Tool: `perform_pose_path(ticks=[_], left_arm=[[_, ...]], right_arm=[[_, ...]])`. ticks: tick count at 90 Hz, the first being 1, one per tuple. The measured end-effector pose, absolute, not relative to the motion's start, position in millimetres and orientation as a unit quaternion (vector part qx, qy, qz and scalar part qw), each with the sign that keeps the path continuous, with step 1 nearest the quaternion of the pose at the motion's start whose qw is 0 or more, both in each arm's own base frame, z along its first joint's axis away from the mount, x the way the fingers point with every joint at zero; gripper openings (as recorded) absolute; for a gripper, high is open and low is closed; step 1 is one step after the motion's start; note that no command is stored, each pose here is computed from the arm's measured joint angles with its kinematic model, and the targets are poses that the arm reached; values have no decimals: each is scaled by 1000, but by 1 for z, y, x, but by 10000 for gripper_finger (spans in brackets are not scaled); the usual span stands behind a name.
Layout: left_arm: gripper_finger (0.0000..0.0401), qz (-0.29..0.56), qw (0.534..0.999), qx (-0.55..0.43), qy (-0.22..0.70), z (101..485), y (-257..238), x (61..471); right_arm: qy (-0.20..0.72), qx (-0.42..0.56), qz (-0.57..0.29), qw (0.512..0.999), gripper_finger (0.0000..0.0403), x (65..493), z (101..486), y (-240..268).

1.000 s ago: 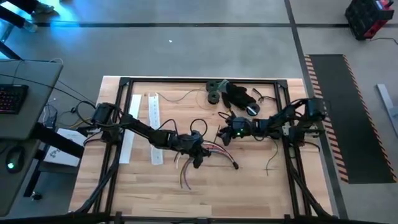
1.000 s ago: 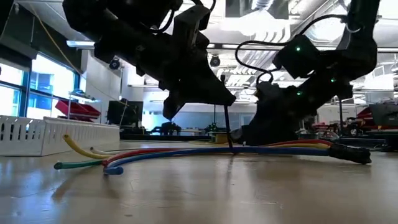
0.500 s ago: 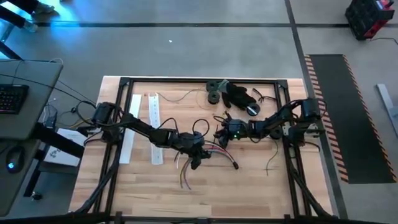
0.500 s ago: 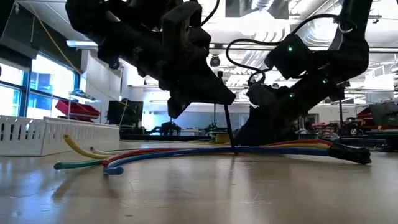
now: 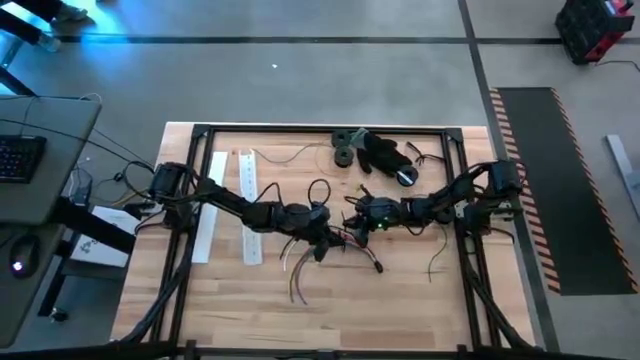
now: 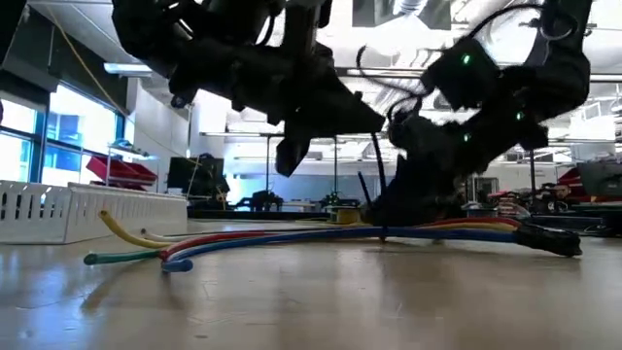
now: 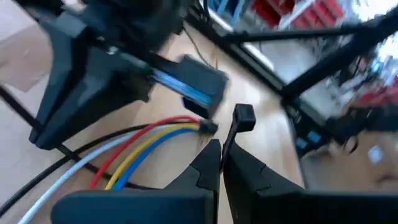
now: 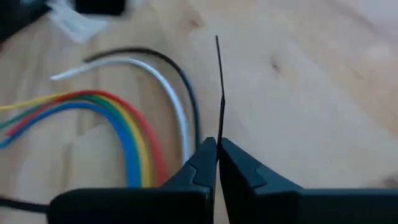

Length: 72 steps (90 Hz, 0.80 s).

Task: Ziptie cables
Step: Wrap the cables together using a black zip tie

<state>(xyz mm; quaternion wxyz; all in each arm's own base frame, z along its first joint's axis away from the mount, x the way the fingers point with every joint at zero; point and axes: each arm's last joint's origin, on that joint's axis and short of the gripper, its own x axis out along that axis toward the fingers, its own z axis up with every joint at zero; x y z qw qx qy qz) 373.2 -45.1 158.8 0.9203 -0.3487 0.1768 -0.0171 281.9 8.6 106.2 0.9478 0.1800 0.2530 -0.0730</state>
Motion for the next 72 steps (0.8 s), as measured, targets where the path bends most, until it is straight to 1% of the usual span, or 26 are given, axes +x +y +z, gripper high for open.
perform_pose_path(ticks=[15, 29, 36, 57, 72], left_arm=[[0, -36, 905, -379, 189, 159, -42, 373], [0, -43, 898, -393, 191, 159, -39, 374], [0, -43, 899, -391, 190, 159, -38, 374], [0, -32, 898, -389, 206, 156, -31, 373], [0, -51, 894, -390, 215, 155, -35, 373]], right_arm=[[234, 71, -73, 967, 0, 278, 124, 20], [251, -44, -72, 964, 0, 273, 127, 35], [272, -82, -67, 956, 0, 274, 127, 42], [286, -83, -61, 953, 0, 283, 129, 51], [272, -42, -124, 953, 0, 288, 134, 39]])
